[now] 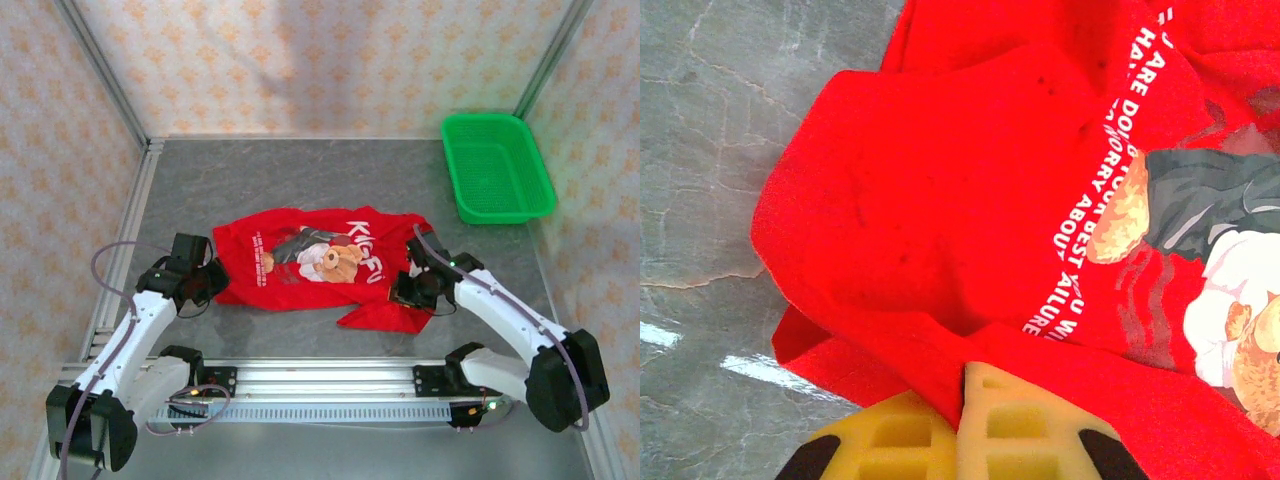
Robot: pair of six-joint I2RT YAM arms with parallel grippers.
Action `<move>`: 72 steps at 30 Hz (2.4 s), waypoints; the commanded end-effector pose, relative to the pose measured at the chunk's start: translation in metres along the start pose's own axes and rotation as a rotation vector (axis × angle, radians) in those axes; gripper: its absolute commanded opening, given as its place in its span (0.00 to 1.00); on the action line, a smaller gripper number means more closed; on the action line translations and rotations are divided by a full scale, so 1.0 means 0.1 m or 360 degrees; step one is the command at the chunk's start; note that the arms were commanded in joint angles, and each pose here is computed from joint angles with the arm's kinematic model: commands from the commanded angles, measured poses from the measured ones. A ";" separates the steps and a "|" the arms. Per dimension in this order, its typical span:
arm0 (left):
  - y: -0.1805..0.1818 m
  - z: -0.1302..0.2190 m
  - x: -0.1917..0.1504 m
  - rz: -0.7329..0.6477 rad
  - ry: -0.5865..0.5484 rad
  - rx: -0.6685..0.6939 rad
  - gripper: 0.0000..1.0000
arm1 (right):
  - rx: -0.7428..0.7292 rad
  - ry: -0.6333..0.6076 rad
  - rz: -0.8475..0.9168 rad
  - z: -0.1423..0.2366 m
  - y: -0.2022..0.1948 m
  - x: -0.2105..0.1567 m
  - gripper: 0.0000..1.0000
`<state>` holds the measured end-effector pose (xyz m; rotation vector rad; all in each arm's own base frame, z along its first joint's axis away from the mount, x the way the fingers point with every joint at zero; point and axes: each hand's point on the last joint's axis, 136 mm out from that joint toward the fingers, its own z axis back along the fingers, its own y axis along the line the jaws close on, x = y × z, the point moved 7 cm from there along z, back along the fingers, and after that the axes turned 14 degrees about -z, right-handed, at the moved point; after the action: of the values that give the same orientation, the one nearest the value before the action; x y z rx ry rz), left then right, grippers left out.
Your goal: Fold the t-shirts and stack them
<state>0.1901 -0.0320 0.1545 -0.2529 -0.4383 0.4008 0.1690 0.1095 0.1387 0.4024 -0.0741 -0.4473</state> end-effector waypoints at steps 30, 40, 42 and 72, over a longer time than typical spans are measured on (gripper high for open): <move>-0.42 1.02 0.87 -0.0102 -0.0432 -0.0130 0.00 | 0.0391 -0.0794 0.0121 2.04 0.80 0.29 0.00; -1.19 2.64 2.14 -0.0338 -0.1123 -0.0272 0.00 | 0.0792 -0.1377 0.0291 3.69 1.80 1.06 0.00; -1.30 2.94 2.29 -0.0362 -0.1263 -0.0290 0.00 | 0.0917 -0.1469 0.0302 3.95 1.94 1.14 0.00; -1.39 4.85 1.66 -0.0607 -0.2211 -0.0698 0.00 | 0.1866 -0.1926 0.0432 5.39 1.46 -0.19 0.00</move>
<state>0.1614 -0.0126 0.6675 -0.2890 -1.8269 0.0541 0.1187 0.0452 0.6868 1.2041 -1.5663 -0.2633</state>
